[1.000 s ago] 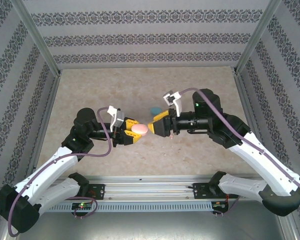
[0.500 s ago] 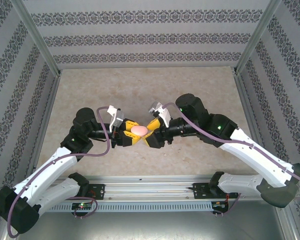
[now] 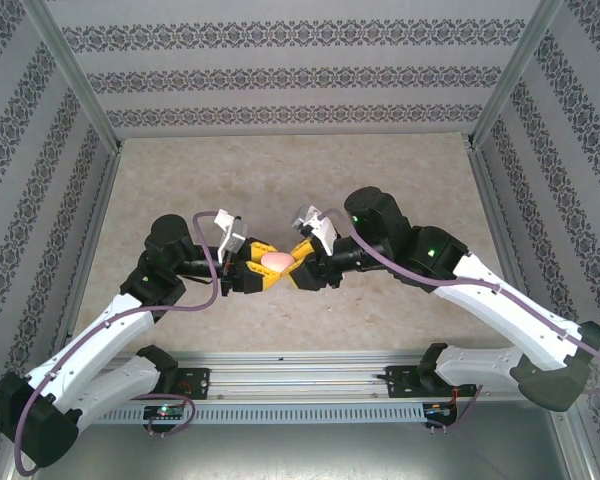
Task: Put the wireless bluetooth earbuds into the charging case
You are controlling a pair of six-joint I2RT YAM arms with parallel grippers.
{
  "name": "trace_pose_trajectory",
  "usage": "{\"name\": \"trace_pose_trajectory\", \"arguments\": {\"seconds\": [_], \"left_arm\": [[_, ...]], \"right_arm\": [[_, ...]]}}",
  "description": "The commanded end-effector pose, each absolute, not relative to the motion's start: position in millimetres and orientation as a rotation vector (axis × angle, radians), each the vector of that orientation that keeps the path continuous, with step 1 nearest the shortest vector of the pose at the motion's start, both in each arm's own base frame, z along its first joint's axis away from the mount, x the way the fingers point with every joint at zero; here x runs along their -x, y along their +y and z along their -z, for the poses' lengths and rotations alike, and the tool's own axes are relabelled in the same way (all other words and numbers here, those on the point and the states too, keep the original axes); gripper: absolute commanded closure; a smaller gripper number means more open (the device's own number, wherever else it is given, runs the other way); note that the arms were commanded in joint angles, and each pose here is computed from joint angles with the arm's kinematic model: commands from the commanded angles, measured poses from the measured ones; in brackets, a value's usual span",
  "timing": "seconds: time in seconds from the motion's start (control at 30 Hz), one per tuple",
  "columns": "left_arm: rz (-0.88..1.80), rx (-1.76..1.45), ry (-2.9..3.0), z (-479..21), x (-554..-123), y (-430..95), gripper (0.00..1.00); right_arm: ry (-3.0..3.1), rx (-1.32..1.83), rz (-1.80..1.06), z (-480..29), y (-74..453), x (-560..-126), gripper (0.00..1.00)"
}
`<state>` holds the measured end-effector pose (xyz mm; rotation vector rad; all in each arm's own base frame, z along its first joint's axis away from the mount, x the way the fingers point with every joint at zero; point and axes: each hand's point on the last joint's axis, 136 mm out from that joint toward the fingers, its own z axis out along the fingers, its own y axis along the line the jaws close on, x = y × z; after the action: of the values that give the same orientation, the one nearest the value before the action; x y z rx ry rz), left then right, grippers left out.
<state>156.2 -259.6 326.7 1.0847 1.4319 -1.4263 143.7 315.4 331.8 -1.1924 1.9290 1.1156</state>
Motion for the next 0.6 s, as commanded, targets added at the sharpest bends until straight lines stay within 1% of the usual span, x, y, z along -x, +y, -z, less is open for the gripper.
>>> {"name": "trace_pose_trajectory", "arguments": {"seconds": [0.0,0.17,0.37,0.5,0.57], "left_arm": [[1.456,-1.147,1.343,-346,-142,-259,0.90],[1.453,-1.156,1.333,-346,-141,-259,0.90],[1.461,-1.163,1.329,-347,-139,-259,0.91],[1.457,-1.167,1.325,-347,-139,-259,0.92],[1.453,-1.168,1.325,-347,-139,-259,0.92]], "right_arm": [[1.866,1.116,-1.127,-352,321,-158,0.70],[1.873,0.962,-1.301,-362,317,-172,0.75],[1.892,0.882,-1.372,-364,315,-180,0.79],[1.892,0.845,-1.428,-367,317,-184,0.79],[1.899,0.812,-1.444,-367,317,-187,0.74]]}}
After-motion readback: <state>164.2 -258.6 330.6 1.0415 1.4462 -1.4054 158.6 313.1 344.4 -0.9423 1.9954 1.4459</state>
